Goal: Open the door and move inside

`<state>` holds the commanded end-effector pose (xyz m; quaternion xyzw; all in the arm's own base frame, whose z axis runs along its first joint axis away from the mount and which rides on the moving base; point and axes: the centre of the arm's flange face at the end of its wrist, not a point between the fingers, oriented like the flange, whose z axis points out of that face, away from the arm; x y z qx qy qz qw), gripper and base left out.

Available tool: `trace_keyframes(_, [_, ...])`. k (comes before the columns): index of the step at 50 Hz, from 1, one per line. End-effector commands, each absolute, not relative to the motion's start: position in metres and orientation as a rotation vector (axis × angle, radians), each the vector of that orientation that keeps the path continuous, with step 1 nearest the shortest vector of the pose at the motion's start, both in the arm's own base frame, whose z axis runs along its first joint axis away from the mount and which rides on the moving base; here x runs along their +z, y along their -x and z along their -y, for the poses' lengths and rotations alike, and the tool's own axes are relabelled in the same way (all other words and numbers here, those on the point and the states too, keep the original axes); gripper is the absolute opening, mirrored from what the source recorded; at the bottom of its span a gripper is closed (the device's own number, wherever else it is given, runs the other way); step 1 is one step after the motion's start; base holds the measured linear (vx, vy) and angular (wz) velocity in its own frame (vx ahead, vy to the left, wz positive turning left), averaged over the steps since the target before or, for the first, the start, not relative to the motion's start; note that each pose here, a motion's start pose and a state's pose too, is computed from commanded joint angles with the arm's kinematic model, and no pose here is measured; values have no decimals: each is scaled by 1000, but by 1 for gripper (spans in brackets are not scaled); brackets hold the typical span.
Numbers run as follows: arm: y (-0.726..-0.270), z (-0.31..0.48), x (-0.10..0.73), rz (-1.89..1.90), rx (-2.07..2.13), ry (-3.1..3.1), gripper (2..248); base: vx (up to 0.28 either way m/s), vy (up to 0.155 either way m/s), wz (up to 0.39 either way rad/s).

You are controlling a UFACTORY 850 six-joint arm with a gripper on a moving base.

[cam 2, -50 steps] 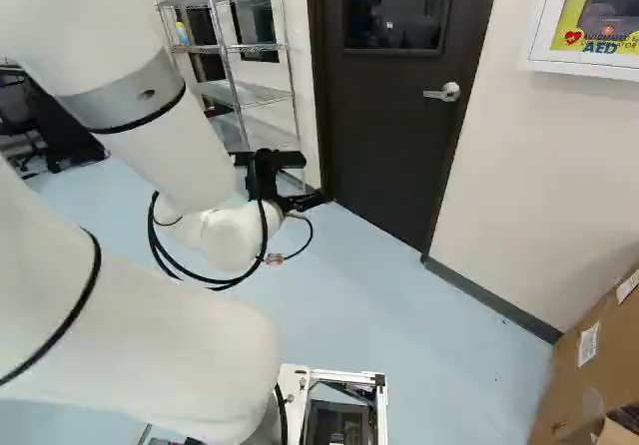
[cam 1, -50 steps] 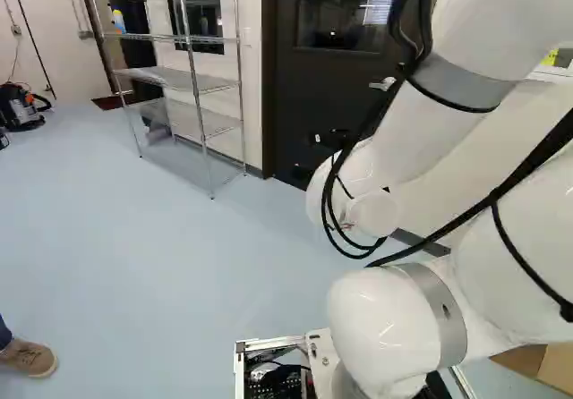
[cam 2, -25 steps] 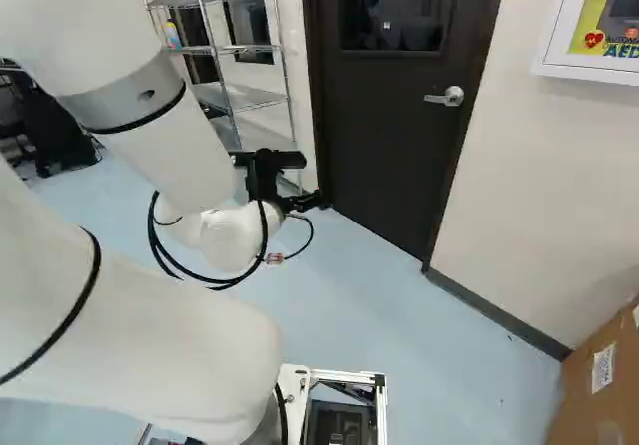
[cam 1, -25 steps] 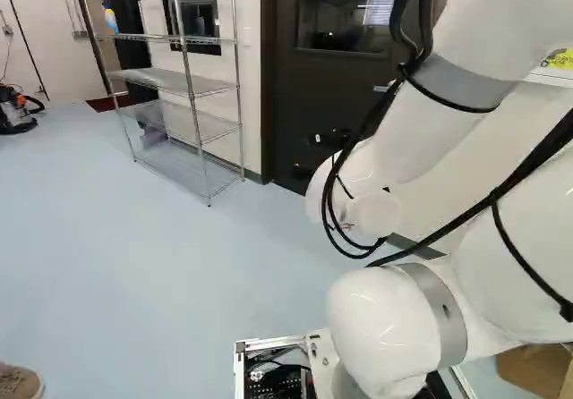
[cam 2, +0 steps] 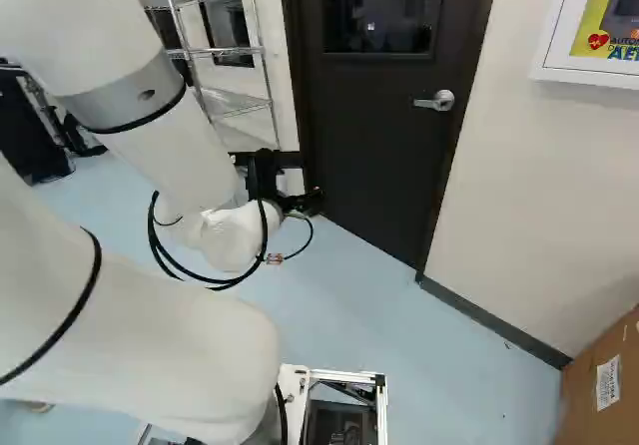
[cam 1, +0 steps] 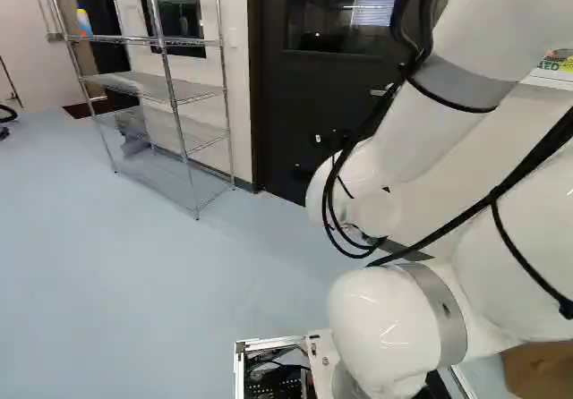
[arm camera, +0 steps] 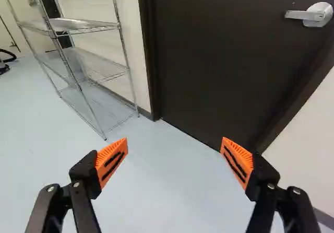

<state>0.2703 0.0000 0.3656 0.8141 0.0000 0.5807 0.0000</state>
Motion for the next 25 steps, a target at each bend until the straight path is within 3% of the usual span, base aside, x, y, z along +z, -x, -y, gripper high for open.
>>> trace_keyframes(25, [-270,0,366,0,1824,-2558,247,198,7,-271])
